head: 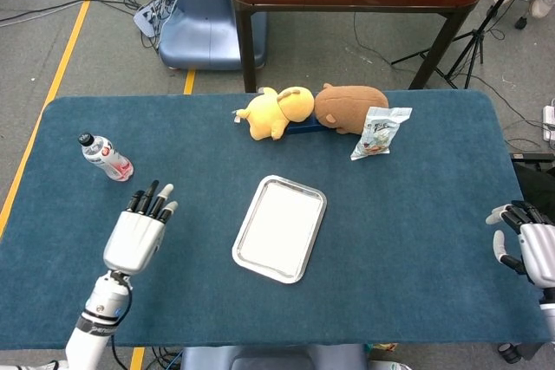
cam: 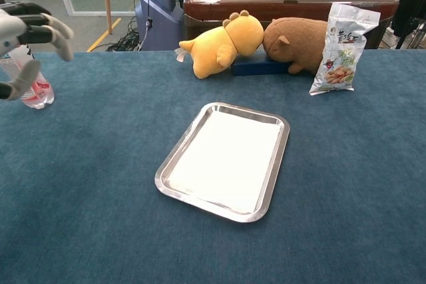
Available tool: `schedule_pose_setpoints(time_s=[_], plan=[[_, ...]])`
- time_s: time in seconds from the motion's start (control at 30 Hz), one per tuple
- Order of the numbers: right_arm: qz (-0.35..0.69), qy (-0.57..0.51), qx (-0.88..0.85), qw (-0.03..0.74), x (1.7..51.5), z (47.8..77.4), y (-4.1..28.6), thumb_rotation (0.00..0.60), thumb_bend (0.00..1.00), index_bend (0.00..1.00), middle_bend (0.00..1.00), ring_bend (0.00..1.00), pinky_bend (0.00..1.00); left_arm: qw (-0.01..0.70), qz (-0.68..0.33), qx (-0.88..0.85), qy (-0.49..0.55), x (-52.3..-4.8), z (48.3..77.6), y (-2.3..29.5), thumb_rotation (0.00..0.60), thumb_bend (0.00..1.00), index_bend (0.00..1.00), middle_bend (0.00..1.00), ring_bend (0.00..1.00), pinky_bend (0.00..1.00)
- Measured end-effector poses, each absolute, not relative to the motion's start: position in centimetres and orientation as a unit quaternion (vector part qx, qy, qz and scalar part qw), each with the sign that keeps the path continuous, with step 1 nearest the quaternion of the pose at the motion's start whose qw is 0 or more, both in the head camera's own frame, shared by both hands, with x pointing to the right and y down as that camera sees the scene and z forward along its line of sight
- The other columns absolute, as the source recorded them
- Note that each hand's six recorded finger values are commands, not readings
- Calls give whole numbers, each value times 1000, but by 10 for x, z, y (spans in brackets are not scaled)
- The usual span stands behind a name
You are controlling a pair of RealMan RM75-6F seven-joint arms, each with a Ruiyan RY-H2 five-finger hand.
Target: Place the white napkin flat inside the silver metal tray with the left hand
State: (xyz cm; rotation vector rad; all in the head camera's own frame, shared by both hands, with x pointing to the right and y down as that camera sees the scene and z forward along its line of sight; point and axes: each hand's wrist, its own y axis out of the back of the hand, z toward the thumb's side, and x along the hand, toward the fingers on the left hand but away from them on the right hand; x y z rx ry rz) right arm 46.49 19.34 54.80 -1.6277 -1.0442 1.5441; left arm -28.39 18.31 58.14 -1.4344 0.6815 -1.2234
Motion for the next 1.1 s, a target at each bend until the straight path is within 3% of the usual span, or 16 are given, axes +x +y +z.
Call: schedule_pose_setpoints(time_s=[0.33, 0.9, 1.1], plan=[[595, -382, -625, 331, 458, 555, 196, 600, 605, 427, 346, 177, 288, 476, -569, -602, 297, -352, 552, 224, 600, 643, 359, 180, 68, 200], [595, -363, -630, 343, 448, 559, 202, 600, 572, 427, 347, 176, 288, 425, -557, -625, 343, -389, 536, 280, 600, 643, 360, 199, 76, 199], [594, -356, -633, 347, 443, 561, 204, 600, 570, 427, 347, 176, 288, 406, -556, -629, 363, -401, 535, 285, 600, 624, 359, 345, 106, 200]])
